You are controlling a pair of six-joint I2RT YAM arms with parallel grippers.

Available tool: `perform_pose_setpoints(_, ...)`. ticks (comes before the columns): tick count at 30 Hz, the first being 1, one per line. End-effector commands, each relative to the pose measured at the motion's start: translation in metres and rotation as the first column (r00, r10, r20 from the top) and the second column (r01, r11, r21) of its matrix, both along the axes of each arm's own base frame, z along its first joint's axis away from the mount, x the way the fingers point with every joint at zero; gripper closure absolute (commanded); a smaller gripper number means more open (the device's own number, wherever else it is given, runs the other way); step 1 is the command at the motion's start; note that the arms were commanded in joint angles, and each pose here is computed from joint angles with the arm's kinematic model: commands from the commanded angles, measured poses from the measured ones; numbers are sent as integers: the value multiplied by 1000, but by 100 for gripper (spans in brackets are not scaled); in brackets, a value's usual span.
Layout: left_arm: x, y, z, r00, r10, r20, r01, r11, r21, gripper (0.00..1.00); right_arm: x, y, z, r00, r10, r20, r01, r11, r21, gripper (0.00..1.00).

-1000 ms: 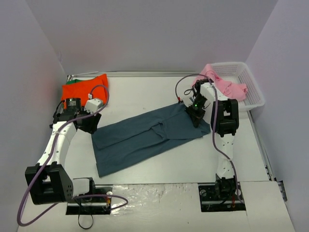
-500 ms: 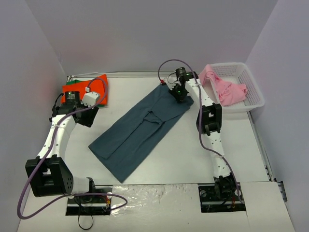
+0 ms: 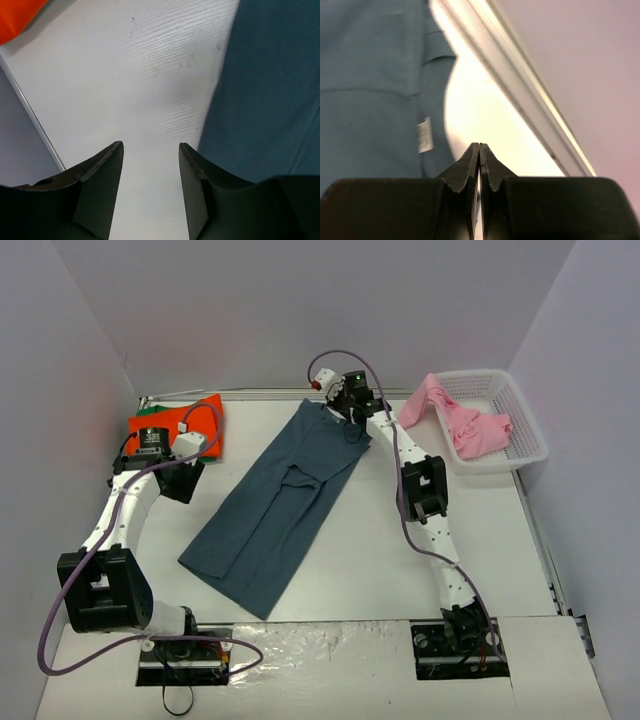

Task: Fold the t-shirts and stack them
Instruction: Rotate the tshirt 90 degrees

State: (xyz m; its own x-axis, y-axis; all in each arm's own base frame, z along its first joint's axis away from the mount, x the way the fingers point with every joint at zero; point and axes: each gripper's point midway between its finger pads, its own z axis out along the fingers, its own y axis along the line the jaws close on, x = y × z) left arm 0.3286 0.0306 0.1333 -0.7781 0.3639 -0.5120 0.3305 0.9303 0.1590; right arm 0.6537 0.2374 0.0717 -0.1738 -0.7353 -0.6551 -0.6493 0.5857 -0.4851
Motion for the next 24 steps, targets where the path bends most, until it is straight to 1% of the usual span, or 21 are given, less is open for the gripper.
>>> perform_pose_setpoints(1,9,5,28,996,35,84,-35,999,1,53,20,-15,57,978,-129,165,122,991,55,100)
perform_pose_setpoints(2,10,4,29,995,33,89,-33,999,-3,53,16,-14,64,978,-129,163,118,990,73,100)
perform_pose_setpoints(3,9,2,31,995,29,96,-28,1000,-8,53,10,-13,97,972,-130,194,112,988,106,100)
perform_pose_setpoints(5,8,1,34,994,24,108,-23,1000,-13,53,-10,-8,95,985,-100,141,83,990,117,100)
perform_pose_setpoints(6,8,1,35,993,27,111,-25,1000,-17,53,-23,-7,121,985,-86,149,66,989,135,100)
perform_pose_setpoints(7,7,0,34,993,24,112,-22,1000,-21,53,-33,-5,124,989,-73,128,55,989,138,100)
perform_pose_setpoints(8,7,-1,37,992,23,121,-21,1000,-21,53,-46,-5,111,996,-60,72,50,990,131,100)
perform_pose_setpoints(10,5,-2,36,992,25,124,-22,999,-30,53,-76,1,118,1000,-14,-16,16,985,172,100)
perform_pose_setpoints(11,4,-3,38,991,24,131,-20,999,-31,53,-94,-2,99,995,-3,-101,19,987,161,100)
perform_pose_setpoints(12,4,-4,39,990,23,137,-18,999,-37,53,-110,3,107,990,27,-135,0,979,202,100)
perform_pose_setpoints(13,2,-5,38,990,24,139,-19,999,-42,53,-121,5,104,984,48,-169,-11,978,209,100)
perform_pose_setpoints(14,2,-6,41,988,24,150,-17,999,-46,53,-139,3,96,972,60,-227,-12,978,207,100)
perform_pose_setpoints(16,1,-7,43,987,24,157,-16,999,-51,53,-159,8,85,951,98,-294,-31,974,225,100)
perform_pose_setpoints(20,-4,-7,49,984,27,178,-18,998,-53,53,-203,10,52,871,150,-468,-50,974,219,100)
perform_pose_setpoints(24,-9,-8,52,981,29,193,-19,998,-51,52,-230,15,24,805,179,-565,-61,973,221,100)
